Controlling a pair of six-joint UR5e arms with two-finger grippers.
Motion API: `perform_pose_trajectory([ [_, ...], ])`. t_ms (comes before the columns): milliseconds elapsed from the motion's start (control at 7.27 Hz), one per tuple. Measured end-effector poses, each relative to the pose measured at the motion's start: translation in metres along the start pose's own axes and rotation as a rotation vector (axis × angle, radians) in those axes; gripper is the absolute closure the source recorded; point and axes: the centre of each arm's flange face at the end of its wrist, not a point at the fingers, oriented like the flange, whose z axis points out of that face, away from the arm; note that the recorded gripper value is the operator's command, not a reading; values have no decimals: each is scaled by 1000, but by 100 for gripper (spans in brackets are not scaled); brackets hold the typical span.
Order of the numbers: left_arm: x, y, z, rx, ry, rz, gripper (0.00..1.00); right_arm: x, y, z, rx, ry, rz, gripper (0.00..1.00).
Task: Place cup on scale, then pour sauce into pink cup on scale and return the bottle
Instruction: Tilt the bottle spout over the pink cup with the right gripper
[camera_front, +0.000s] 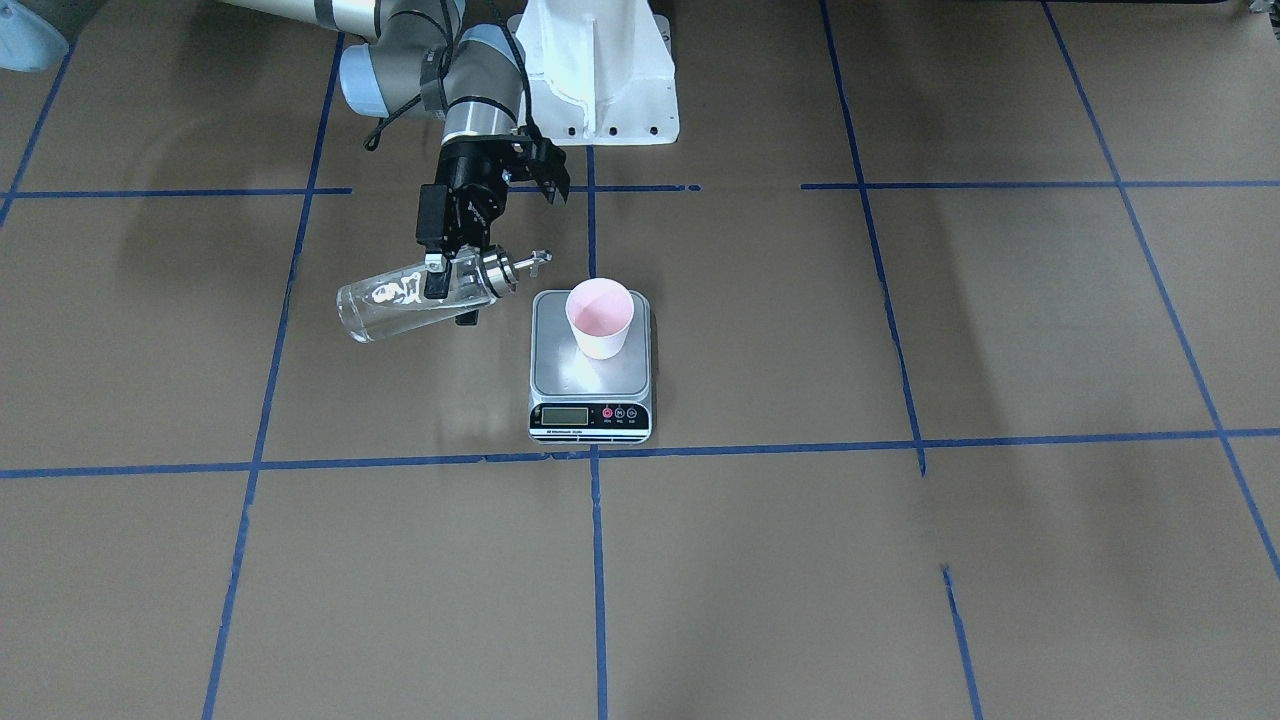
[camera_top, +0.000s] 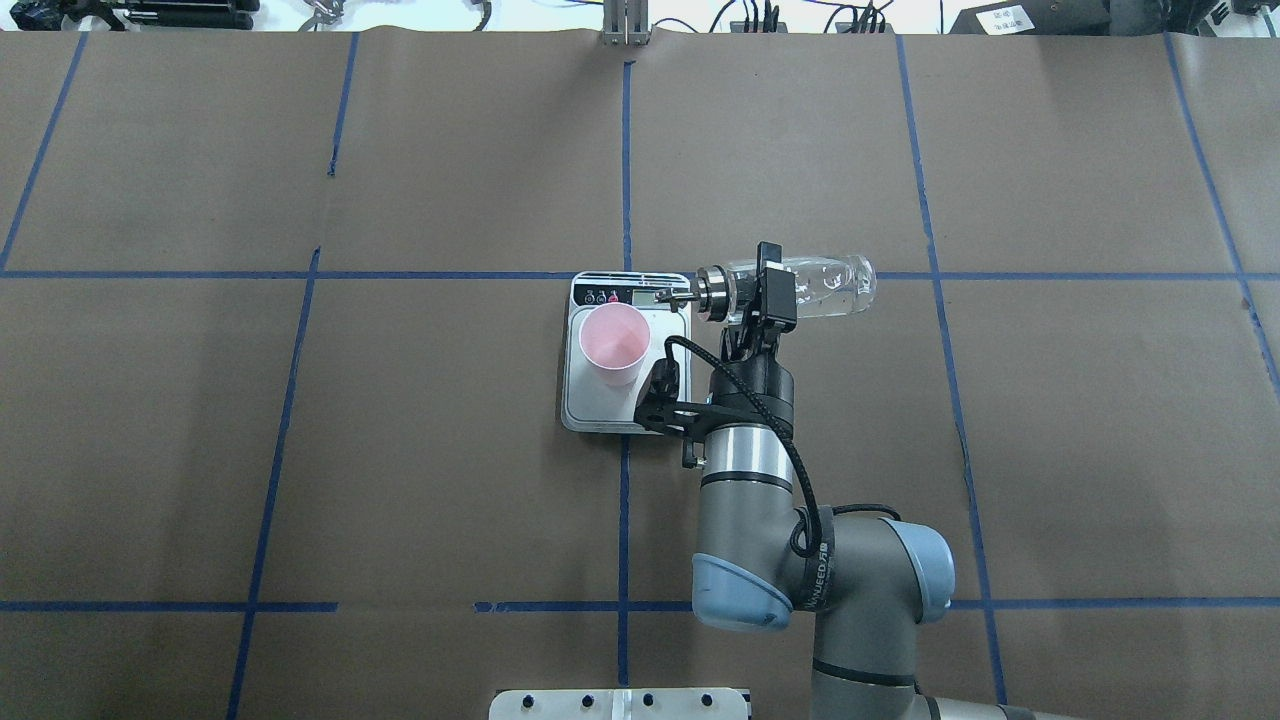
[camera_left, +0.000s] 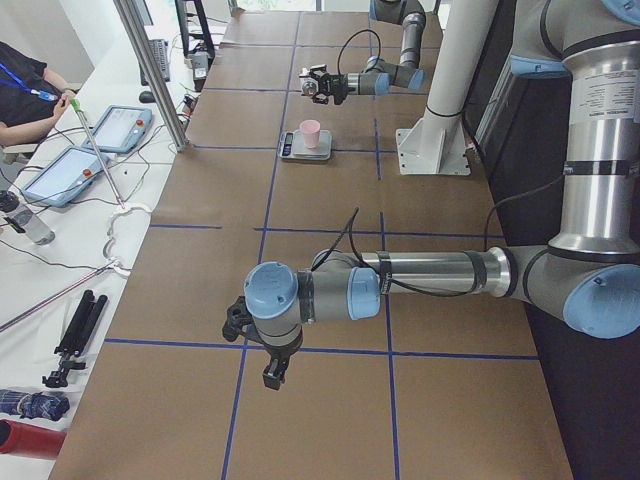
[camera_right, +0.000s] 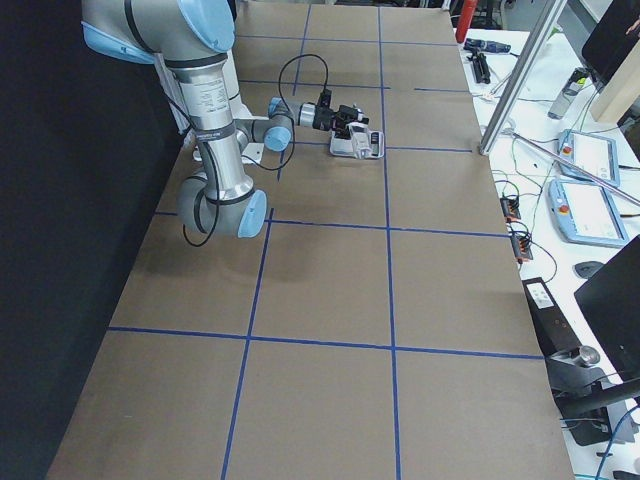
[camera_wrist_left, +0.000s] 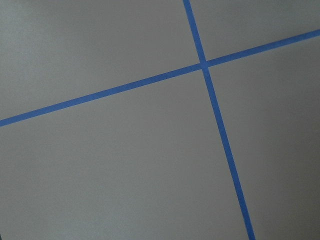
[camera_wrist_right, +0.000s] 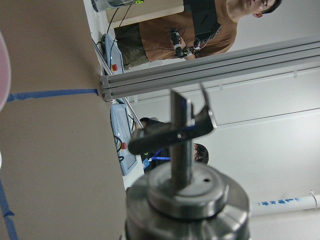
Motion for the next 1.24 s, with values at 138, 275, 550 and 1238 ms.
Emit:
perform_pose_trajectory([
  [138, 0, 1, 0, -1, 0, -1, 0, -4, -2, 2, -8, 7, -38, 100],
  [275, 0, 1, 1, -3, 1, -2, 0, -12, 0, 4, -14, 17, -71, 100],
  [550, -1, 1, 2, -4, 2, -3, 0, -25, 2, 7, -20, 33, -110, 100],
  [1238, -2, 2, 4, -8, 3, -6, 0, -40, -18, 6, -12, 72, -167, 100],
])
